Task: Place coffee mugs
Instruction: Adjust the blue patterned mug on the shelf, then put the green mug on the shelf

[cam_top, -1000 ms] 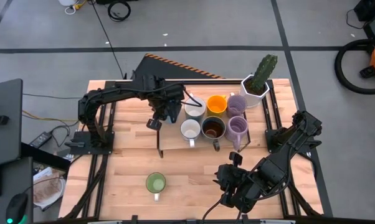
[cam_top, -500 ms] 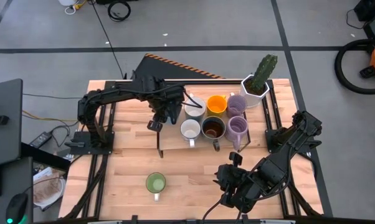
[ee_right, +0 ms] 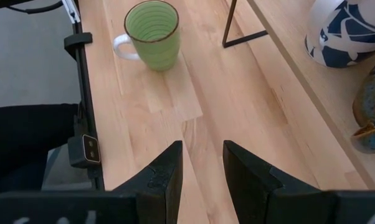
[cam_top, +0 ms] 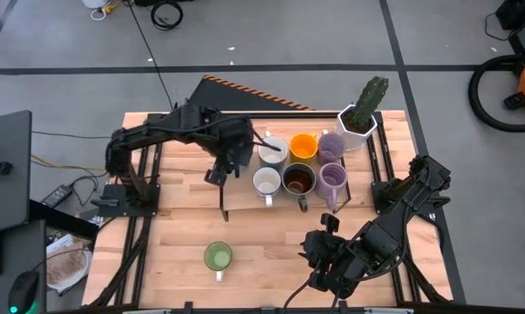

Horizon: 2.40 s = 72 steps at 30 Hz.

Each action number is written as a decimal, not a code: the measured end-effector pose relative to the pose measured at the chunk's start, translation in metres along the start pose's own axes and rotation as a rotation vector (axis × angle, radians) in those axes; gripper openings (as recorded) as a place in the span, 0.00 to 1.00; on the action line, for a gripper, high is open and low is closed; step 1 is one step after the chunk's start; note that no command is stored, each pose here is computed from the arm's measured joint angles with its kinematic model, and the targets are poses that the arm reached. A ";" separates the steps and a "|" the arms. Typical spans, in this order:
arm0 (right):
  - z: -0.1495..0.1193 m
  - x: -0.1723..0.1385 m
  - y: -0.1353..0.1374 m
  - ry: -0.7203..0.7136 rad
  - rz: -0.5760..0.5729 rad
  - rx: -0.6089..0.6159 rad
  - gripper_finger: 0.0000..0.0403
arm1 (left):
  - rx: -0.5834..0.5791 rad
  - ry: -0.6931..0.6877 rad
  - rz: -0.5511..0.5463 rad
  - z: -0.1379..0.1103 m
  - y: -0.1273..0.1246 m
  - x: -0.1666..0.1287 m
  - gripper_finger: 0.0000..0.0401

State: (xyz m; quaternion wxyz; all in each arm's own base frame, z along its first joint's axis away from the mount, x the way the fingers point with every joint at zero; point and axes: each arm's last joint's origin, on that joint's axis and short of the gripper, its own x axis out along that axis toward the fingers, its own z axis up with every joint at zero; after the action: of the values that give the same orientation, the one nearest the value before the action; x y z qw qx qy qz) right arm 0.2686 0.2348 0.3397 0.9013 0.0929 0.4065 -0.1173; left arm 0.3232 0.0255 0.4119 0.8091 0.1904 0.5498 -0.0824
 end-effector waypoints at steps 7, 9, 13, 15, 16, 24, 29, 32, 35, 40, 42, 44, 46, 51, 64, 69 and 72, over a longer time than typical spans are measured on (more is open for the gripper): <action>0.000 0.000 0.000 0.000 0.002 0.004 0.30 | -0.043 -0.048 -0.162 0.017 -0.039 0.002 0.40; -0.001 -0.001 0.001 -0.002 0.006 0.005 0.30 | -0.061 0.000 -0.180 0.018 -0.050 0.014 0.40; -0.001 -0.001 0.001 -0.002 0.008 0.007 0.30 | -0.073 0.077 -0.153 0.020 -0.068 0.040 0.40; -0.001 -0.001 0.001 -0.003 0.008 0.007 0.30 | -0.088 0.088 -0.110 0.022 -0.075 0.054 0.40; 0.000 -0.001 0.001 -0.003 0.009 0.007 0.30 | -0.099 0.086 -0.083 0.024 -0.078 0.059 0.40; 0.000 -0.001 0.004 -0.013 0.025 0.011 0.30 | -0.215 -0.010 0.032 0.034 -0.084 0.078 0.40; -0.003 -0.004 0.006 -0.020 0.027 -0.004 0.30 | -0.252 -0.052 0.059 0.039 -0.082 0.078 0.40; -0.005 -0.006 0.007 -0.021 0.032 -0.009 0.30 | -0.249 -0.067 0.067 0.040 -0.082 0.078 0.40; -0.007 -0.007 0.009 -0.036 0.027 -0.016 0.30 | -0.250 -0.086 0.070 0.042 -0.081 0.078 0.40; -0.008 -0.008 0.009 -0.045 0.022 -0.018 0.30 | -0.250 -0.089 0.071 0.042 -0.081 0.078 0.40; -0.008 -0.008 0.009 -0.046 0.021 -0.018 0.30 | -0.248 -0.075 0.069 0.041 -0.081 0.078 0.40; -0.008 -0.008 0.009 -0.047 0.020 -0.018 0.30 | -0.237 -0.041 0.062 0.038 -0.084 0.078 0.40; -0.007 -0.008 0.009 -0.050 0.018 -0.018 0.30 | -0.218 0.001 0.050 0.034 -0.090 0.076 0.40; -0.008 -0.008 0.009 -0.055 0.014 -0.021 0.30 | -0.130 0.009 -0.084 0.033 -0.115 0.067 0.40; -0.011 -0.012 0.012 -0.110 -0.012 -0.071 0.30 | -0.035 -0.064 -0.319 0.038 -0.227 0.041 0.40; -0.011 -0.012 0.011 -0.118 -0.019 -0.085 0.30 | -0.095 -0.105 -0.258 0.033 -0.262 0.048 0.40; -0.011 -0.012 0.011 -0.124 -0.023 -0.087 0.30 | -0.134 -0.096 -0.174 0.025 -0.275 0.058 0.40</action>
State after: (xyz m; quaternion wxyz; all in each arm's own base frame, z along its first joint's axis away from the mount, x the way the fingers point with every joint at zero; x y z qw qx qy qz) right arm 0.2563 0.2501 0.3431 0.9265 0.0415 0.3557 -0.1156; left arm 0.2726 -0.2317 0.3069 0.8352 0.0830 0.5291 -0.1245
